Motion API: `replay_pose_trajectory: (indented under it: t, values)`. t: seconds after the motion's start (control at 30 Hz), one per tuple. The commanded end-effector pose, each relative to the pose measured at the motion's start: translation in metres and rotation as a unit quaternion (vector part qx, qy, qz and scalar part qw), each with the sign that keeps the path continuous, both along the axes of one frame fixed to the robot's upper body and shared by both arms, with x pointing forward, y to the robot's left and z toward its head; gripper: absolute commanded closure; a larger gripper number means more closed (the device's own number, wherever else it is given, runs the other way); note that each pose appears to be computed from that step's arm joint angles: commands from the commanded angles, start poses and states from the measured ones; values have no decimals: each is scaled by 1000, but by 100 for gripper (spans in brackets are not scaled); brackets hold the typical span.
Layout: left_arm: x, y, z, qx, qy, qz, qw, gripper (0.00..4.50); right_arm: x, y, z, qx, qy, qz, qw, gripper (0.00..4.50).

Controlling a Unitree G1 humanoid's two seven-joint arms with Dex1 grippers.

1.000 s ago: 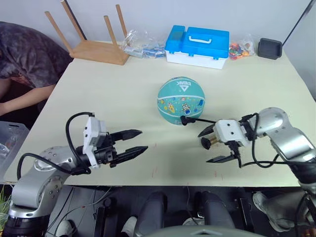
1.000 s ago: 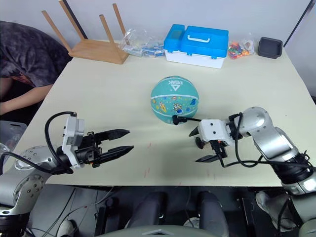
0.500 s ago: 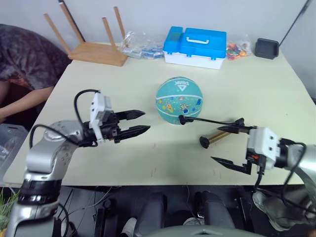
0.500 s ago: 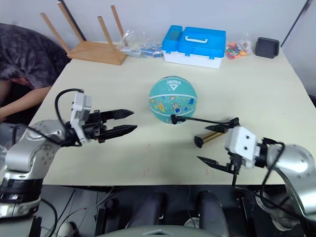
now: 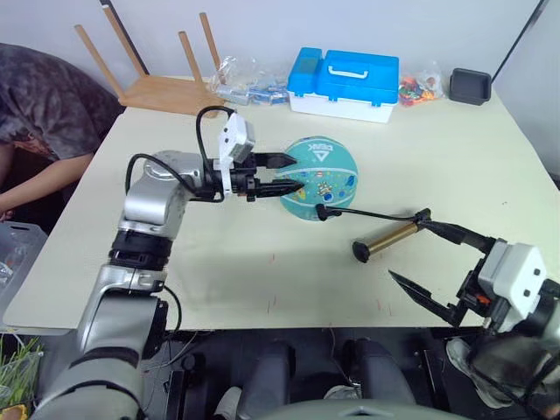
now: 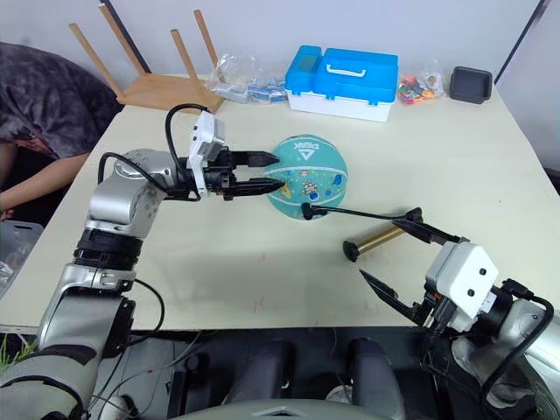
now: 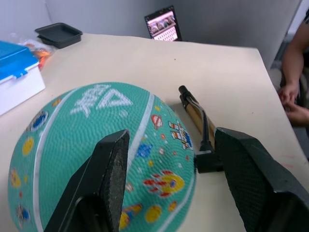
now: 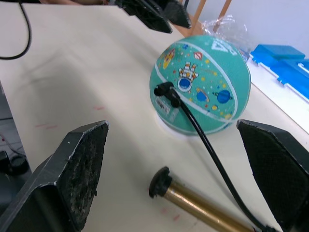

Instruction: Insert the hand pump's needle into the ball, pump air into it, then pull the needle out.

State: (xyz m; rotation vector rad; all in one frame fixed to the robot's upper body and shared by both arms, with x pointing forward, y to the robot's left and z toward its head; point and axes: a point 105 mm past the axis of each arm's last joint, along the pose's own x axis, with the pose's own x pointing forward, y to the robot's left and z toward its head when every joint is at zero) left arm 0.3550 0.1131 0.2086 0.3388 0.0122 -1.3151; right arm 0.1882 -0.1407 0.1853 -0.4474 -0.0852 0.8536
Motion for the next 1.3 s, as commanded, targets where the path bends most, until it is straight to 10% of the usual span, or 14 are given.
replay_pose_trajectory:
  t: [0.03, 0.63, 1.2, 1.3]
  values:
    - [5, -8, 6, 10, -37, -13, 999, 153, -5, 6, 10, -16, -25, 17, 999, 3]
    - [28, -5, -29, 88, -103, 32, 990, 153, 15, 24, -5, -29, 5, 60, 998, 3]
    - [24, -8, -36, 69, -85, 36, 993, 153, 110, 93, -12, -109, -92, 83, 986, 3]
    - [24, -8, -36, 66, -84, 41, 993, 153, 116, 104, -16, -127, -100, 96, 982, 84]
